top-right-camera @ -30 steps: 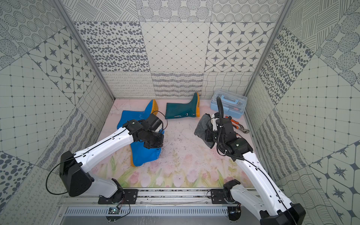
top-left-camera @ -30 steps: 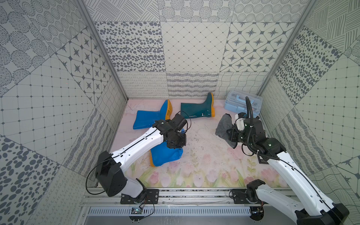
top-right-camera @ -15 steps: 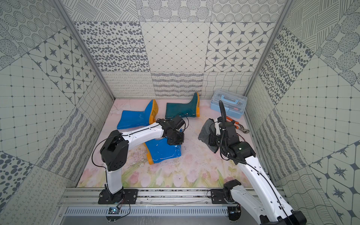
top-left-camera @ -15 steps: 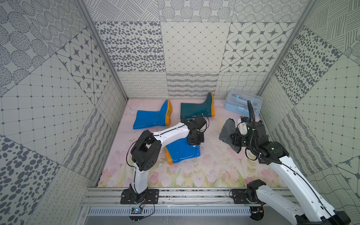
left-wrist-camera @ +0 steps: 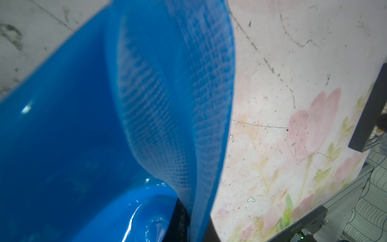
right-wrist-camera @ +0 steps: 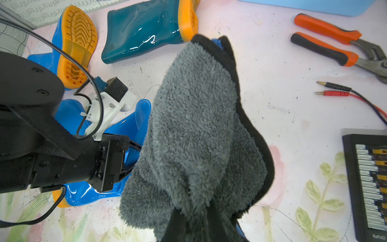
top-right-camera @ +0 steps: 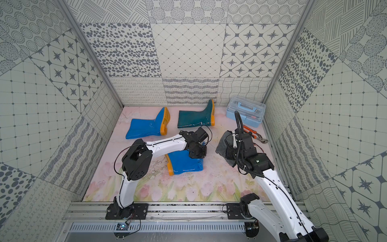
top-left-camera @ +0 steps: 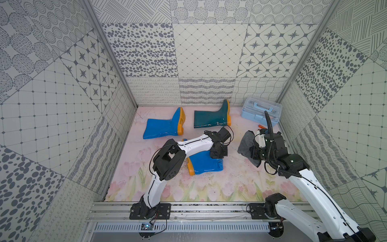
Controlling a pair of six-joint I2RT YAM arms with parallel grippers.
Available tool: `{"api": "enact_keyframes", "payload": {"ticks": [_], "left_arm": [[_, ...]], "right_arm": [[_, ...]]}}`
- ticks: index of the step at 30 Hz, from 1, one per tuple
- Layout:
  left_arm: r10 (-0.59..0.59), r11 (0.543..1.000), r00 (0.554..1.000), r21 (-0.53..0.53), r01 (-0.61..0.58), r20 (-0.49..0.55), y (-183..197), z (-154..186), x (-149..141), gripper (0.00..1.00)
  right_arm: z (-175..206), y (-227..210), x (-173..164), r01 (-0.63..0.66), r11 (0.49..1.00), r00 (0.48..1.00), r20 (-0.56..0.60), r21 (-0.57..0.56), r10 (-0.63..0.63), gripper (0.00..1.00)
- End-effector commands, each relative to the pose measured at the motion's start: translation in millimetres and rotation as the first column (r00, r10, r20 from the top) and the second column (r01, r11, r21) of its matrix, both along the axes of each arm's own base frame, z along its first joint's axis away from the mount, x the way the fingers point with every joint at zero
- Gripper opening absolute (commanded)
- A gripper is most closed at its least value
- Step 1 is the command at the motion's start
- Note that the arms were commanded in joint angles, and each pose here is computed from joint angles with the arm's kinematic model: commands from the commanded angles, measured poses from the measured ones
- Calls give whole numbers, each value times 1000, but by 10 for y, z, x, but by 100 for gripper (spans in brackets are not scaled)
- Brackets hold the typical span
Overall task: Wipe the rubber boots with a cloth
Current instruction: Adjust the rubber boot at the center of the board, then wipe the dirt off the rubber boot.
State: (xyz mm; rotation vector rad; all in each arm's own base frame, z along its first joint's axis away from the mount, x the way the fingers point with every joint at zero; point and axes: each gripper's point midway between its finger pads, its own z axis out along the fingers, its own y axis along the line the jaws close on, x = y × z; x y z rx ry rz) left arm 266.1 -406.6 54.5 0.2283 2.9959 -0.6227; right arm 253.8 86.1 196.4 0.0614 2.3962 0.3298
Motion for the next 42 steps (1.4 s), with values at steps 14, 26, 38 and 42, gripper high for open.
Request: {"api": "enact_keyframes", "payload": {"ticks": [14,26,38,42], "left_arm": [[-110,993,985,53,104,132,231,574,-122,49],[185,958,961,181,-224,207,1979,779,-153,57],[239,971,969,-34,-237,61,2174,259,-487,59],[202,977,979,-76,-198,39,2074,148,-501,53]], "right_arm": [[-108,247,155,-36,999,999,-1,30,36,0],[-284,1155,325,-201,979,979,-25,23,202,0],[-526,1978,491,-337,939,937,-71,64,341,0],[-592,1929,391,-335,941,937,-92,42,337,0]]}}
